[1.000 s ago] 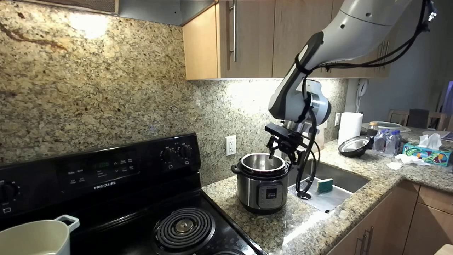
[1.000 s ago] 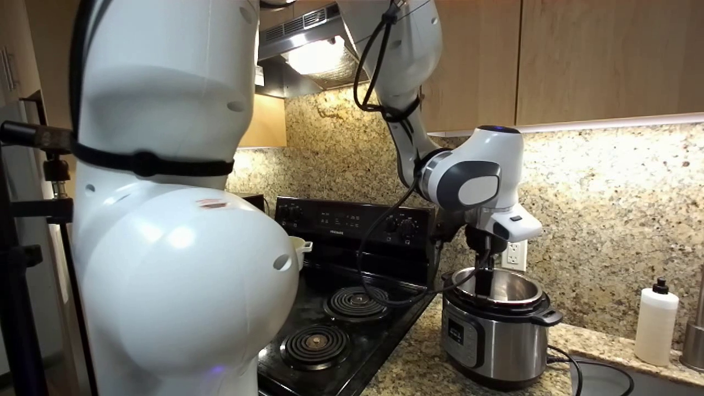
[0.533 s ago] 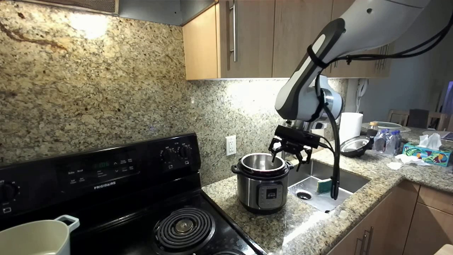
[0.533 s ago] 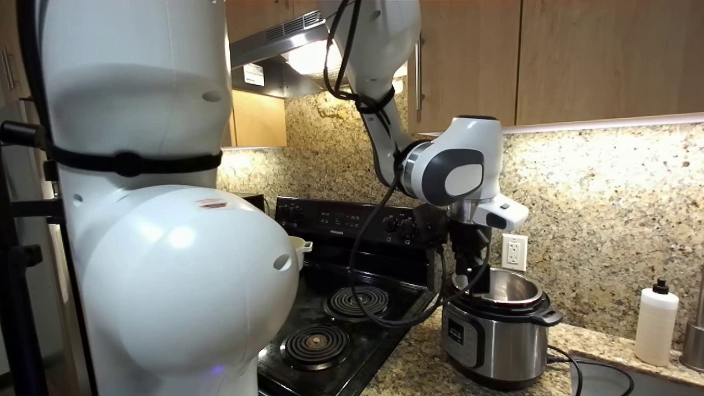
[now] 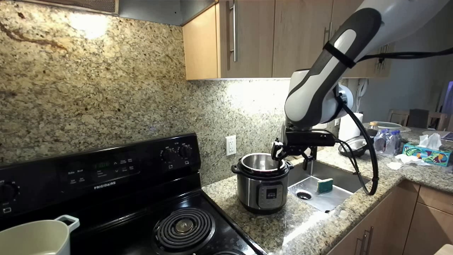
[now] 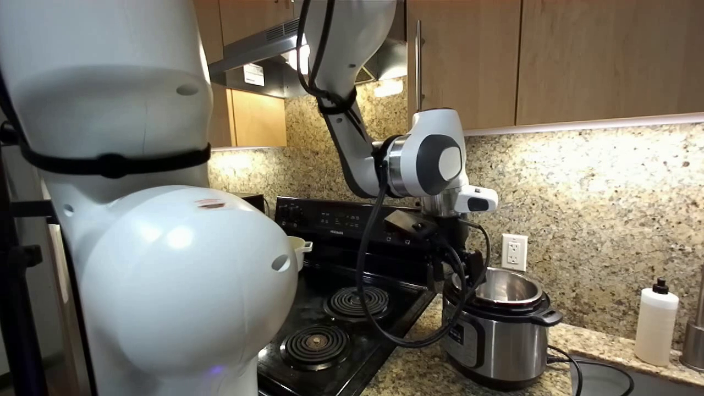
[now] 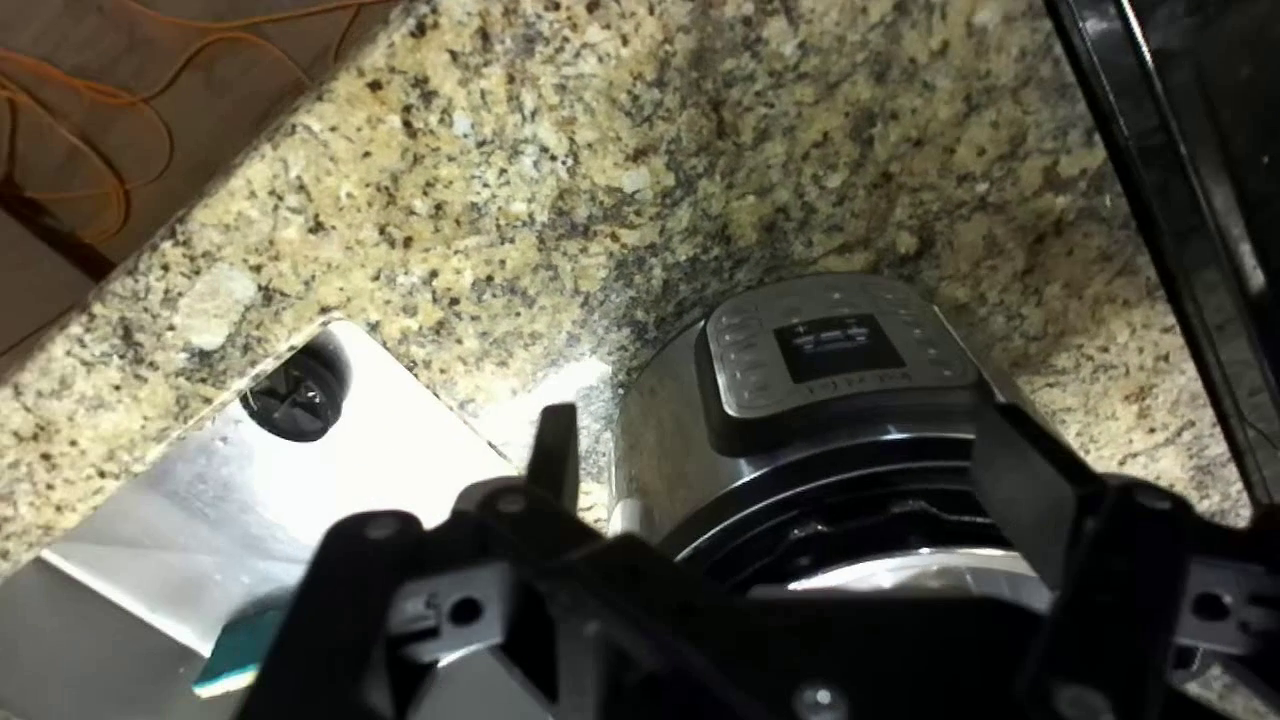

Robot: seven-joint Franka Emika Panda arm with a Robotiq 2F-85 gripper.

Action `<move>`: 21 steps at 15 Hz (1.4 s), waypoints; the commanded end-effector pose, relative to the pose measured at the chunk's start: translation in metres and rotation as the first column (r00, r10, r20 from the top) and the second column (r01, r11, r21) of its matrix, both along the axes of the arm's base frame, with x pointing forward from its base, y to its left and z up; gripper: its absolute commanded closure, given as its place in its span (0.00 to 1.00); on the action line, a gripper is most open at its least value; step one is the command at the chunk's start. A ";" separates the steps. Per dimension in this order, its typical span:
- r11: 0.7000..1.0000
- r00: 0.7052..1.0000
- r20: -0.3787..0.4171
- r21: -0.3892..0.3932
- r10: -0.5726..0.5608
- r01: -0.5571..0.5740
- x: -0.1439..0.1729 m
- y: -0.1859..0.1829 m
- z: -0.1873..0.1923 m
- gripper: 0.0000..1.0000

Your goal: Put the metal bowl on the stove in the cooker

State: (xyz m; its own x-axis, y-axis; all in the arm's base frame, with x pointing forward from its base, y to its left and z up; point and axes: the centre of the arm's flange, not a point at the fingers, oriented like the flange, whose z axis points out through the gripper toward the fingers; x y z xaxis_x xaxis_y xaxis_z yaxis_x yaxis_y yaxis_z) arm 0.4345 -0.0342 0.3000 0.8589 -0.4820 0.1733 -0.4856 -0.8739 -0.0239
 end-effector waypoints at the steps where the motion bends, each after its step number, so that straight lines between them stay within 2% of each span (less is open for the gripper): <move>1: 0.985 0.990 -0.041 -0.102 0.137 -0.141 -0.024 0.011 0.015 0.00; 4: 0.953 0.972 -0.079 -0.195 0.219 -0.231 -0.033 0.019 0.016 0.00; 7: 0.919 0.946 -0.128 -0.230 0.299 -0.322 -0.041 0.023 0.015 0.00; 10: 0.908 0.923 -0.151 -0.182 0.353 -0.377 -0.049 0.023 0.009 0.00; 12: 0.897 0.897 -0.182 -0.114 0.404 -0.427 -0.052 0.013 0.001 0.00; 15: 0.850 0.842 -0.199 -0.067 0.501 -0.522 -0.059 0.011 -0.004 0.00; 17: 0.823 0.815 -0.199 -0.062 0.544 -0.564 -0.061 0.015 -0.003 0.00; 19: 0.822 0.813 -0.186 -0.042 0.552 -0.568 -0.057 0.019 0.000 0.00; 20: 0.838 0.832 -0.190 -0.072 0.521 -0.542 -0.050 0.018 -0.009 0.00; 21: 0.834 0.828 -0.187 -0.066 0.528 -0.547 -0.050 0.020 -0.009 0.00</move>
State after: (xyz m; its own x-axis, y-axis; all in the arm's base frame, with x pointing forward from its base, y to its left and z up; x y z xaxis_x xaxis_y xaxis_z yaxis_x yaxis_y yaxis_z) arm 0.3848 -0.0141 0.2910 0.9960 0.0790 0.0412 0.0733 -0.9895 0.1246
